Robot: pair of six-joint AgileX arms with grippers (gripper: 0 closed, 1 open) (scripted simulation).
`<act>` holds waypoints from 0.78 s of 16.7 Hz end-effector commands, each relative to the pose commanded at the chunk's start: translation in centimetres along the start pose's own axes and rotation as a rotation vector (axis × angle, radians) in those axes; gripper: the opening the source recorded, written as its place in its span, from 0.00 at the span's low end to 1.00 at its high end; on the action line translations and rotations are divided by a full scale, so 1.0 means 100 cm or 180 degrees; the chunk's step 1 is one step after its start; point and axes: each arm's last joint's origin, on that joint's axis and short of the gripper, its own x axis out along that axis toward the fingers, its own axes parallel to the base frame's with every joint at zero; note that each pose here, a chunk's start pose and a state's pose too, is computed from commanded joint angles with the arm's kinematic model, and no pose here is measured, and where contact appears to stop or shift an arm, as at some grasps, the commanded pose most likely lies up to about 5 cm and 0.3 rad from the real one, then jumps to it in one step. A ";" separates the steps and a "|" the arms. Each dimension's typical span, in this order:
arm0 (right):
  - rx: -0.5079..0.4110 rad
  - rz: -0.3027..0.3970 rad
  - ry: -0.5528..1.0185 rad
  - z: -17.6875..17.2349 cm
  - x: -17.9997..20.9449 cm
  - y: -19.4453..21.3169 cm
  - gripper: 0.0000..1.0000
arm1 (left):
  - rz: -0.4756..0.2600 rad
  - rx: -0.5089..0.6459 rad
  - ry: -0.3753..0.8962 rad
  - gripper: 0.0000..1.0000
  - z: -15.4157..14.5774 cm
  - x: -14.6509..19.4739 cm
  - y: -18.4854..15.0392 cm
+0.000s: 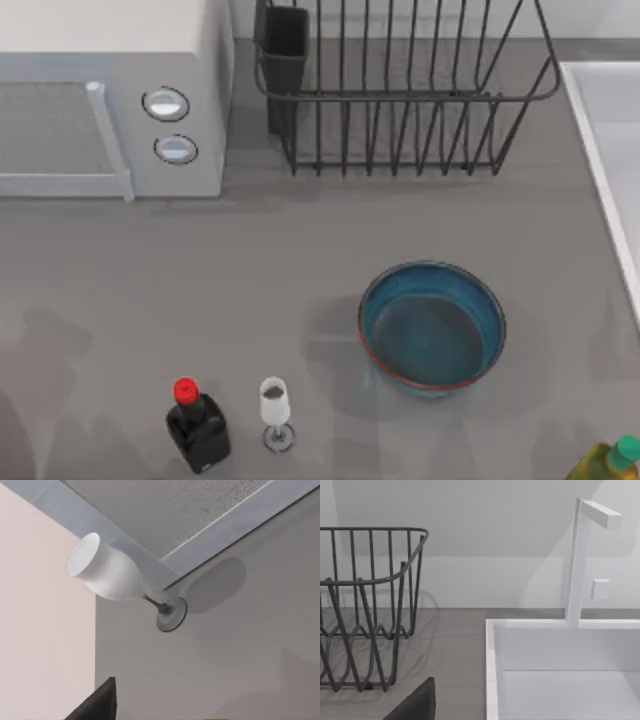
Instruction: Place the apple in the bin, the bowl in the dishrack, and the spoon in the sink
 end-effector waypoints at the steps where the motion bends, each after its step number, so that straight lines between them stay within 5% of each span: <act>1: 0.0000 0.0000 0.0000 0.000 0.000 0.000 1.00 | 0.0063 -0.0363 -0.0186 1.00 0.000 -0.002 -0.003; 7: 0.0000 0.0000 0.0000 0.000 0.000 0.000 1.00 | 0.0030 -0.1898 -0.1153 1.00 0.001 -0.010 -0.017; 13: 0.0000 0.0000 0.0000 0.000 0.000 0.000 1.00 | -0.0093 -0.2322 -0.1451 1.00 0.001 -0.012 -0.022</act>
